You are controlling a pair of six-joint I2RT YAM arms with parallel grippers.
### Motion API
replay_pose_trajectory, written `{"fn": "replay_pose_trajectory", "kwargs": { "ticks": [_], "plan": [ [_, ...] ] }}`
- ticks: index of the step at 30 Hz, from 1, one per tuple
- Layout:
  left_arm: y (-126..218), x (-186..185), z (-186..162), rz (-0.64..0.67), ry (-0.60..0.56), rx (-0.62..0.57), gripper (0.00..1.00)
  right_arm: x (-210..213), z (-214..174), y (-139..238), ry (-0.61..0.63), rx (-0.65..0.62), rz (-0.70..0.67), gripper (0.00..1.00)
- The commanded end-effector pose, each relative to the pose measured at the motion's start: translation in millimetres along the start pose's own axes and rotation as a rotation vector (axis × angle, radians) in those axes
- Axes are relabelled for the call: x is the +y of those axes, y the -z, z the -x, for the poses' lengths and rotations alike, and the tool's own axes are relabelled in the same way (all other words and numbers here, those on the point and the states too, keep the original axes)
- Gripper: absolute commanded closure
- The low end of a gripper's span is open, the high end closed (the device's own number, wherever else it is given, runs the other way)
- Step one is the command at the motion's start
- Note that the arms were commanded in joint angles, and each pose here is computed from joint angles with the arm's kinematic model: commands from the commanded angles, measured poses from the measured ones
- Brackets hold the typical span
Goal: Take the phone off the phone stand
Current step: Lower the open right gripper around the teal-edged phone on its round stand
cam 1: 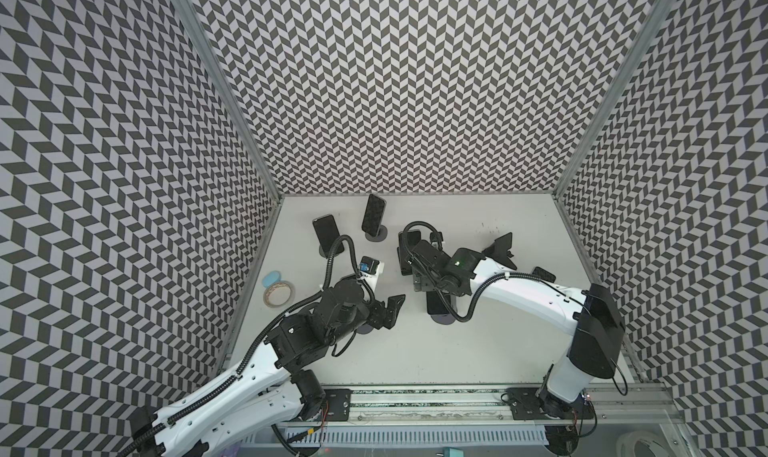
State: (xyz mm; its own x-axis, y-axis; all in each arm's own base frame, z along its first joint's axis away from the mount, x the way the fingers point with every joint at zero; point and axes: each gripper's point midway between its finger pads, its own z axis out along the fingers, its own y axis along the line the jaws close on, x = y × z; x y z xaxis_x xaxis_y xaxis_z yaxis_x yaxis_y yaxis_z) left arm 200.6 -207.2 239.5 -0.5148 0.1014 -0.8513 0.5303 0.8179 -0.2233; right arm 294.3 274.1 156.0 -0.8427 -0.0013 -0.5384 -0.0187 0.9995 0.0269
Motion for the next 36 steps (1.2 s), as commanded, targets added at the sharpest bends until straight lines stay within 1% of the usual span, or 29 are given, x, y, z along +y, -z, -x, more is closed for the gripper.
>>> {"fn": "replay_pose_trajectory", "kwargs": {
  "ticks": [1, 6, 13, 23, 36],
  "plan": [
    [-2, 2, 6, 0.012, 0.011, -0.022, 0.08, -1, 3, -2, 0.001, 0.008, 0.000, 0.06],
    [-4, 1, 5, 0.009, 0.027, -0.019, 0.08, -9, 0, -10, 0.000, 0.043, -0.011, 0.06],
    [-6, 1, 5, 0.013, 0.030, -0.018, 0.08, -7, 6, -14, -0.003, 0.038, 0.017, 0.07],
    [-7, 1, 7, 0.017, 0.024, -0.017, 0.08, -10, 10, -27, 0.007, 0.054, -0.025, 0.06],
    [-7, 0, 9, 0.016, 0.015, -0.026, 0.08, -4, 11, -29, 0.002, 0.068, -0.014, 0.11]
  ]
}}
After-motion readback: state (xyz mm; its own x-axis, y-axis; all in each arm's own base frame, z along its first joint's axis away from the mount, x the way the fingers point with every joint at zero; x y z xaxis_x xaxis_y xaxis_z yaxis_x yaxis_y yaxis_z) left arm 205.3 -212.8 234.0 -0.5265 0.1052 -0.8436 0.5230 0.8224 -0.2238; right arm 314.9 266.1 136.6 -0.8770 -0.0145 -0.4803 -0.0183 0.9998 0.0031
